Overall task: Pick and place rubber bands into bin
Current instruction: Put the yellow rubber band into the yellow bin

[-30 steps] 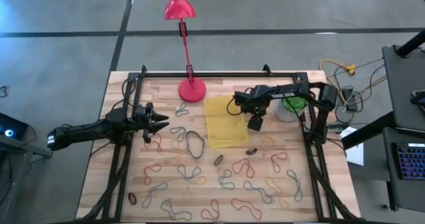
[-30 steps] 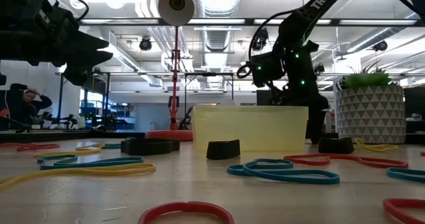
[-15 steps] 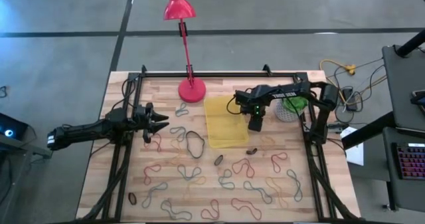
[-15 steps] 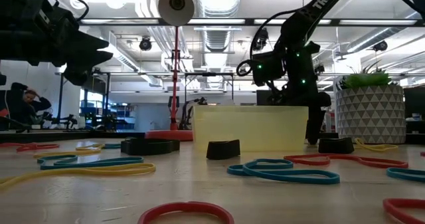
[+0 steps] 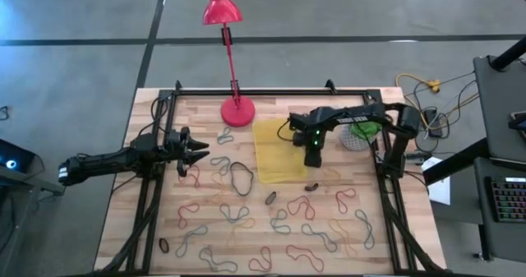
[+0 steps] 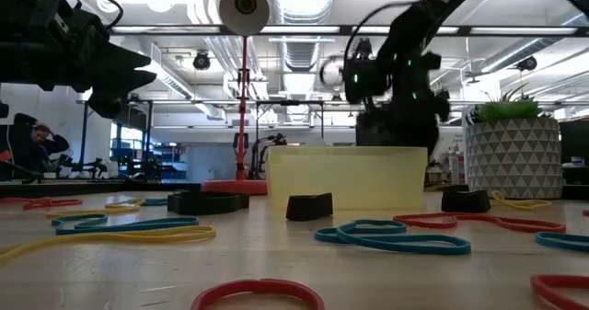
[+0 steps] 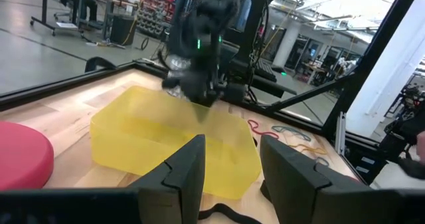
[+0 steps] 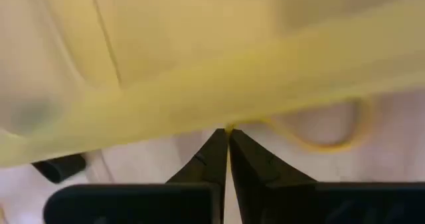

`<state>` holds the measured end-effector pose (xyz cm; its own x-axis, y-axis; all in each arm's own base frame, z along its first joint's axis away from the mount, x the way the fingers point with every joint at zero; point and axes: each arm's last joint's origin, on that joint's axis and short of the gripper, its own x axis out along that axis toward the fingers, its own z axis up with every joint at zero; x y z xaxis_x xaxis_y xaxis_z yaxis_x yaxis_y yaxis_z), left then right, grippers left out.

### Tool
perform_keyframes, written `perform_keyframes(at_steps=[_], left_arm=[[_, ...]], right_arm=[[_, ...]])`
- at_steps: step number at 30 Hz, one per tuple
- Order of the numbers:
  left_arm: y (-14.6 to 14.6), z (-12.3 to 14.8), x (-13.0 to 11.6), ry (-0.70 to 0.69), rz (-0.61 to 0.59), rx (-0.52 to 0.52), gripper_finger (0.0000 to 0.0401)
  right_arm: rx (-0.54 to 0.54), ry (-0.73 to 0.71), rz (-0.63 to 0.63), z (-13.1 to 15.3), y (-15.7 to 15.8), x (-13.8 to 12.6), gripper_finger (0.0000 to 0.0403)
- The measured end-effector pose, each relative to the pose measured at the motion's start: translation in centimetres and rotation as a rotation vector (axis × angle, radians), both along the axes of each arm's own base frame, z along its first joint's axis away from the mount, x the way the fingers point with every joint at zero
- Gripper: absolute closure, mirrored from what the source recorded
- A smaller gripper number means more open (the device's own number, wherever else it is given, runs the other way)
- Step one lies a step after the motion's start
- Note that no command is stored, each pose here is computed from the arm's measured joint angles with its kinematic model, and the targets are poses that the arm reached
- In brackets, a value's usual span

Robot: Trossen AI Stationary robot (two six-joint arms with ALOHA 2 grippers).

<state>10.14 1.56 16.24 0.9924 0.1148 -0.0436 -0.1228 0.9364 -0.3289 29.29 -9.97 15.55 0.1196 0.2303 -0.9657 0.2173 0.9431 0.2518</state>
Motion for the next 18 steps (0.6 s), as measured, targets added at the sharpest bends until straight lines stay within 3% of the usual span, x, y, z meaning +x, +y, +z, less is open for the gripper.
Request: perform_keyframes(at_steps=[9,15,18], left_arm=[[0.0,0.0,0.0,0.001,0.000,0.000,0.0272],[0.0,0.0,0.0,0.000,0.000,0.000,0.0272],[0.0,0.0,0.0,0.001,0.000,0.000,0.0272]], right_arm=[[-0.144,-0.218,-0.132,7.9,0.2,-1.3,0.0395],[-0.154,-0.397,-0.219,12.9,1.1,-1.7,0.0395],[-0.117,-0.488,-0.227,14.1,1.5,-0.9,0.0395]])
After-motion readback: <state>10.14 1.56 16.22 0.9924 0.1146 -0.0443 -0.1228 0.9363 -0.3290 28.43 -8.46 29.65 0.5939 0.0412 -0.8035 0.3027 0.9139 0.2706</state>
